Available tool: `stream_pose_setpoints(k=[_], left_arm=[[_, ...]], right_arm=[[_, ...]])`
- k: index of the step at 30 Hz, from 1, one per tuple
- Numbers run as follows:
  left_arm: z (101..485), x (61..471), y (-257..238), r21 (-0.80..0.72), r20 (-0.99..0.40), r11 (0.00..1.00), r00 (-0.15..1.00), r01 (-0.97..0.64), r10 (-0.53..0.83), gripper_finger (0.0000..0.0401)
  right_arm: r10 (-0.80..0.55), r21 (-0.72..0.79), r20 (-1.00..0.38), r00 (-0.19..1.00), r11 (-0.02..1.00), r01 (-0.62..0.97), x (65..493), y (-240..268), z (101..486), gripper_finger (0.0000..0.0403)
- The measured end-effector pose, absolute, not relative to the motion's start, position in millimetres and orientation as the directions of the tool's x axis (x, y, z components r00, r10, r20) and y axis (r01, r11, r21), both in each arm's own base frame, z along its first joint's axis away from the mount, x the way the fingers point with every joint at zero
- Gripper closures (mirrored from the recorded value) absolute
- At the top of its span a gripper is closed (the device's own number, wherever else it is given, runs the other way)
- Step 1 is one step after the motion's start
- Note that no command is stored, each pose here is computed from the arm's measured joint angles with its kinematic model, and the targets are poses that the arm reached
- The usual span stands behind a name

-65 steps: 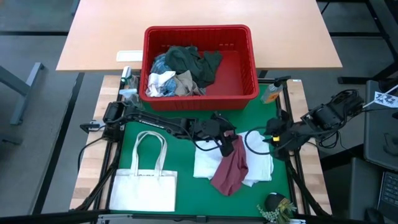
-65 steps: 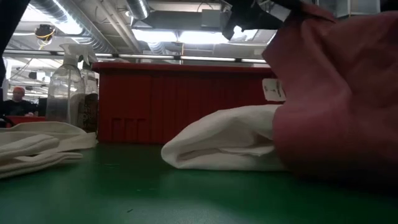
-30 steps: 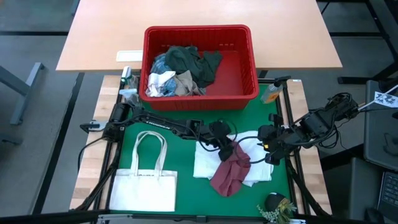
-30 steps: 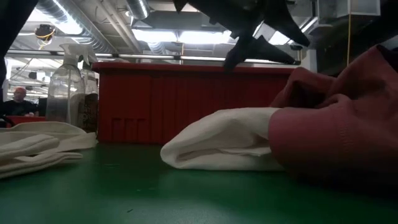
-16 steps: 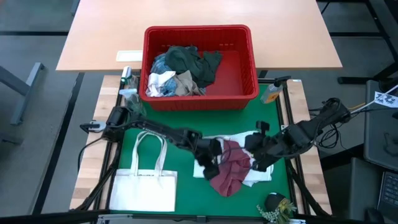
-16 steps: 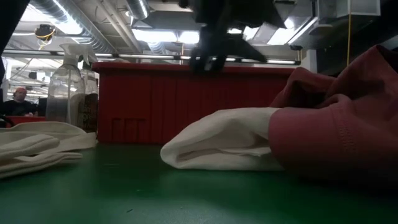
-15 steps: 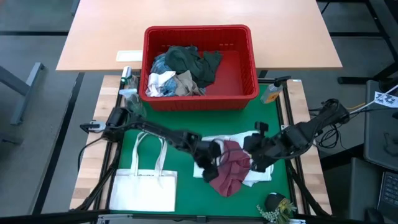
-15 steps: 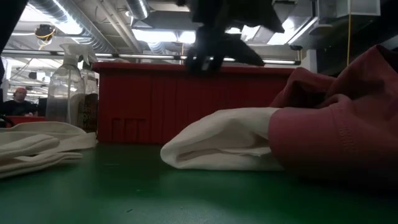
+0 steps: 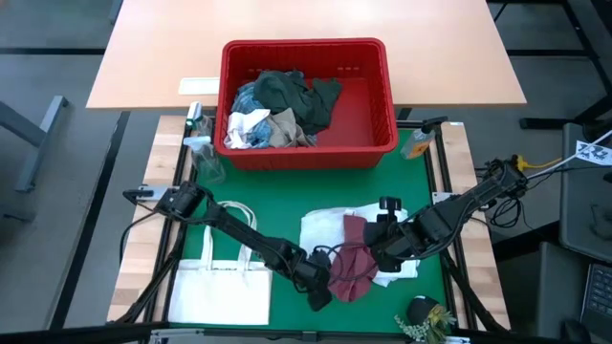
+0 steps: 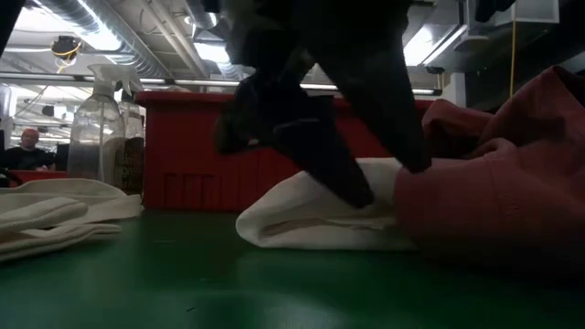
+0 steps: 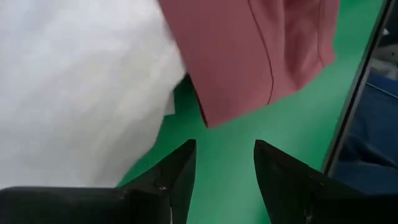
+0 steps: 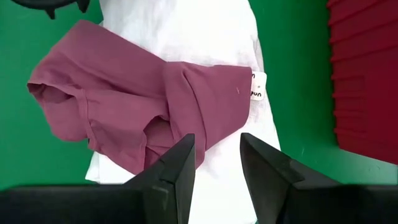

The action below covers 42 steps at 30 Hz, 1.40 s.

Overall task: Fold Laundry from Bin
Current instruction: Fold the pink underwear

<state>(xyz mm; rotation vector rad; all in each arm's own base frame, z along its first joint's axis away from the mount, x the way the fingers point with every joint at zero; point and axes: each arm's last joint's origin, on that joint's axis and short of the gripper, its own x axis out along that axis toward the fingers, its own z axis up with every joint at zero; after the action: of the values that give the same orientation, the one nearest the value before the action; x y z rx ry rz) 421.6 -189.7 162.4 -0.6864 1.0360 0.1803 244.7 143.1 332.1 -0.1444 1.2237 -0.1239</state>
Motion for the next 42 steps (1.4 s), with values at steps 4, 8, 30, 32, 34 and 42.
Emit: stream_pose_setpoints(k=[4, 8, 30, 32, 34, 42], left_arm=[[159, 425, -189, -0.406, -0.827, 0.787, 0.554, -0.464, -0.100, 0.0245], [159, 428, -186, -0.410, -0.812, 0.789, 0.576, -0.458, -0.087, 0.0245], [162, 428, -197, -0.447, -0.781, 0.797, 0.612, -0.407, -0.126, 0.0336], [162, 428, -198, -0.447, -0.781, 0.797, 0.612, -0.405, -0.127, 0.0346], [162, 427, -199, -0.447, -0.781, 0.799, 0.611, -0.403, -0.128, 0.0356], [162, 427, -200, -0.446, -0.781, 0.800, 0.611, -0.401, -0.129, 0.0382]], right_arm=[[-0.171, -0.175, -0.926, 0.338, 0.984, 0.017, 245, 143, 332, 0.0274], [-0.170, -0.174, -0.926, 0.337, 0.985, 0.017, 245, 143, 332, 0.0274], [-0.261, -0.287, -0.902, 0.345, 0.958, -0.026, 284, 165, 289, 0.0274], [-0.274, -0.310, -0.906, 0.323, 0.948, -0.068, 289, 168, 280, 0.0274], [-0.269, -0.310, -0.917, 0.296, 0.945, -0.103, 292, 171, 272, 0.0274], [-0.276, -0.331, -0.922, 0.273, 0.926, -0.180, 298, 174, 260, 0.0274]])
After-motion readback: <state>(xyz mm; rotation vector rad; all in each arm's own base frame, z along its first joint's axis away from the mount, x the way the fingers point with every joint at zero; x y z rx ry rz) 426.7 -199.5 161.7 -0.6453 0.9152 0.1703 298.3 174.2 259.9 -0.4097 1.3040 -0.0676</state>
